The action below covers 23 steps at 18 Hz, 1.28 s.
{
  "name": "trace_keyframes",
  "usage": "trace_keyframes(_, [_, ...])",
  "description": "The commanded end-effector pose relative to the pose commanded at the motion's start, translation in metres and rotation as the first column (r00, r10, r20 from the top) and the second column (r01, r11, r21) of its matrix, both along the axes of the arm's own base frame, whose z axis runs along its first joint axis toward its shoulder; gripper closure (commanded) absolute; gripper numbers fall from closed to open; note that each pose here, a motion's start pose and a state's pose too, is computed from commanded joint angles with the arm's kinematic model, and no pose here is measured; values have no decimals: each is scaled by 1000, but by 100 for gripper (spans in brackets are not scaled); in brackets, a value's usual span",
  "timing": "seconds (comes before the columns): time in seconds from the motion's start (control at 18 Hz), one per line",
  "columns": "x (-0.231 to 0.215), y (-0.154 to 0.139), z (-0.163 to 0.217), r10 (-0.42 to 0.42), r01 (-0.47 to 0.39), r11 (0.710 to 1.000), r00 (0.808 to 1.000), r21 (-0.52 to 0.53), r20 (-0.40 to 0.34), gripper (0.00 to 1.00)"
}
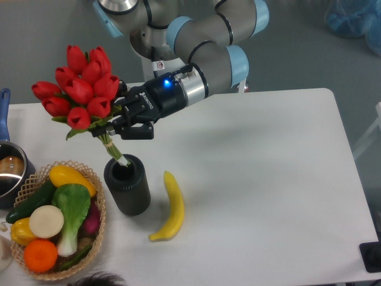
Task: Insert the flowers into the vase
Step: 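Lower the tulip stems down into the vase opening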
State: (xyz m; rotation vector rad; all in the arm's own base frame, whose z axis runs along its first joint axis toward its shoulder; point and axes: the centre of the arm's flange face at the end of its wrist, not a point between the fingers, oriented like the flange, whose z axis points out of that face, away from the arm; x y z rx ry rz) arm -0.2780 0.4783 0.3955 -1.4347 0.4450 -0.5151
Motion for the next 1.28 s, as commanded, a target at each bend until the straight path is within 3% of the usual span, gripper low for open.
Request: trace_keyframes(1.28, [-14,5,-53,11,-7,999,997,-47,81,79])
